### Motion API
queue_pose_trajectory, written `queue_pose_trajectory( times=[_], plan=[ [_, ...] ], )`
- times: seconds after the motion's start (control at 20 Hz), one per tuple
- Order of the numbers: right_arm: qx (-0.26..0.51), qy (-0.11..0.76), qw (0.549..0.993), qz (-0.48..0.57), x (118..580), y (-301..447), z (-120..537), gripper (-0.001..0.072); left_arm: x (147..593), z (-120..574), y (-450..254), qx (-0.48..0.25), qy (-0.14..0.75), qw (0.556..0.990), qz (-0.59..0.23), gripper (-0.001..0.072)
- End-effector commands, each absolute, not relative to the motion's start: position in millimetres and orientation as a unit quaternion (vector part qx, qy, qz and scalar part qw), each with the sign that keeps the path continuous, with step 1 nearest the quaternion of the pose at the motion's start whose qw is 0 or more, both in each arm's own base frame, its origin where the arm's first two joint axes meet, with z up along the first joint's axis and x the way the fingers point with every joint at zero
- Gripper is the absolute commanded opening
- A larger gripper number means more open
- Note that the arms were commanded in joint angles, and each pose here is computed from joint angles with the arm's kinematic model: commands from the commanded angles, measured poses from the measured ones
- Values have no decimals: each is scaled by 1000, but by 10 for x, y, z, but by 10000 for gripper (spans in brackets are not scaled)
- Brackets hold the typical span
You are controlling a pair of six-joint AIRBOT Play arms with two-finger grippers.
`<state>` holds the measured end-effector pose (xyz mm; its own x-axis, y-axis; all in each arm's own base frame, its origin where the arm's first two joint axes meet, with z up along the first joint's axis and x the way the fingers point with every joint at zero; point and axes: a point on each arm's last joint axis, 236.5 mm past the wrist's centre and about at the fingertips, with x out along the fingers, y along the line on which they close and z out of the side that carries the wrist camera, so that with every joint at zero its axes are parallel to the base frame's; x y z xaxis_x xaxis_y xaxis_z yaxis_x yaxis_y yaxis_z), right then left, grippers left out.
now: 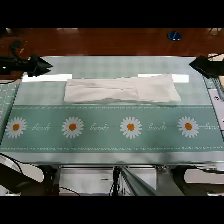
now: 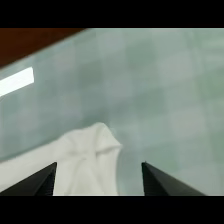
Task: Fold the shirts.
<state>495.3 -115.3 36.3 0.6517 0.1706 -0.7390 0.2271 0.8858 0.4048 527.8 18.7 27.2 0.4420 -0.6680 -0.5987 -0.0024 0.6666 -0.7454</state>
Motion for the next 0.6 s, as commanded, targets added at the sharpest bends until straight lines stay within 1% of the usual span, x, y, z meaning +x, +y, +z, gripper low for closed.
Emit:
queue_pose_trajectory(
  times=[0.0, 0.05, 0.15, 0.25, 0.5, 0.55],
  plan=[
    [269, 552, 789, 15, 4318, -1302, 32, 601, 5198, 559, 279, -338, 472, 783, -223, 412],
    [303, 561, 770, 41, 4287, -1216, -61, 601, 5163, 565, 212, -335, 479, 778, -232, 412],
    [364, 555, 743, 90, 4367, -1011, -171, 600, 5101, 552, 80, -329, 492, 766, -248, 412],
    [396, 549, 729, 100, 4492, -914, -340, 600, 5097, 546, -37, -324, 497, 763, -257, 412],
    [389, 575, 711, 110, 4648, -577, -842, 599, 5092, 542, -226, -314, 504, 758, -271, 410],
    [389, 579, 708, 116, 4674, -486, -909, 600, 5090, 542, -229, -314, 504, 758, -271, 399]
  ],
)
